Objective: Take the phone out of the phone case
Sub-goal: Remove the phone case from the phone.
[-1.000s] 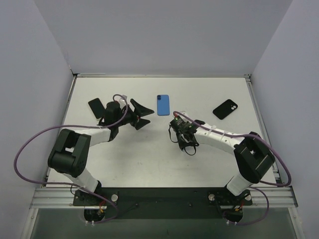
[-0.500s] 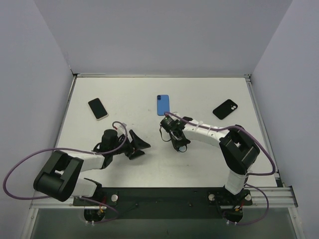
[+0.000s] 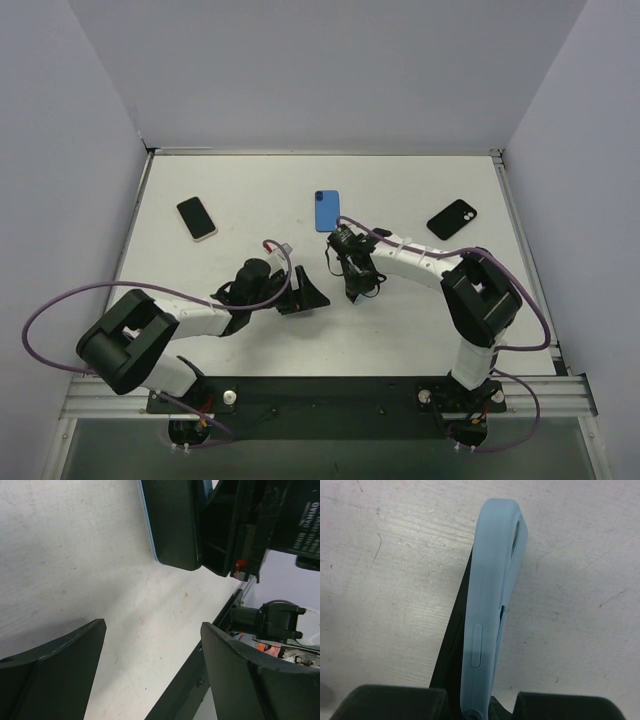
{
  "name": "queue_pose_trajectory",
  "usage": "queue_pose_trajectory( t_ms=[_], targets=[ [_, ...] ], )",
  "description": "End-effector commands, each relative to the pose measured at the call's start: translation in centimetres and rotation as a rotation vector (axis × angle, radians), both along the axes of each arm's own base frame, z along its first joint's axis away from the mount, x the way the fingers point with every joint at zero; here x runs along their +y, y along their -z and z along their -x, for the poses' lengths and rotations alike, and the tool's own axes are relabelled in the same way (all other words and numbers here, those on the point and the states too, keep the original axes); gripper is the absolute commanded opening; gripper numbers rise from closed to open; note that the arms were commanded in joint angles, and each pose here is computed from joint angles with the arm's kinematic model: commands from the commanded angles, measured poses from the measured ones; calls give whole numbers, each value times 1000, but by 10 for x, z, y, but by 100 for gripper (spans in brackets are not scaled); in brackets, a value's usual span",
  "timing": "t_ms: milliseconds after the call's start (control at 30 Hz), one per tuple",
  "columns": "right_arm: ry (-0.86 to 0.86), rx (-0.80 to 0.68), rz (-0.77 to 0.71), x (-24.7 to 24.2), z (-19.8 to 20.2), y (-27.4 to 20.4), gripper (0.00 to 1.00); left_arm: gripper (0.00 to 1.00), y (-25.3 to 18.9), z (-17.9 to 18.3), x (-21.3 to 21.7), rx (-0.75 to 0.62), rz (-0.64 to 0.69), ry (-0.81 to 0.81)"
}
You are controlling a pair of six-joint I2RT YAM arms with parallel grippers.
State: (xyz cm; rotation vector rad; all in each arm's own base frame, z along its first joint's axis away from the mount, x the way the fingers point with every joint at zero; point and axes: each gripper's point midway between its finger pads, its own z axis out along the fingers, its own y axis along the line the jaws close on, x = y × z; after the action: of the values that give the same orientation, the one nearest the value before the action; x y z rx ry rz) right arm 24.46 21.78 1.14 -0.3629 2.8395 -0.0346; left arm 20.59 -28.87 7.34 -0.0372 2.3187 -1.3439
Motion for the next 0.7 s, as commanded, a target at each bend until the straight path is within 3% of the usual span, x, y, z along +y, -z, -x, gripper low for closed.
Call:
queue_pose_trajectory(
  t_ms=[0,667],
  targets=[
    [-63,278,-262,58,45,71,0,87,-8,-19,-24,-91,-14,11],
    [-61,345,-320,66,53,81,0,84,-6,-36,-61,-110,-46,-12]
  ],
)
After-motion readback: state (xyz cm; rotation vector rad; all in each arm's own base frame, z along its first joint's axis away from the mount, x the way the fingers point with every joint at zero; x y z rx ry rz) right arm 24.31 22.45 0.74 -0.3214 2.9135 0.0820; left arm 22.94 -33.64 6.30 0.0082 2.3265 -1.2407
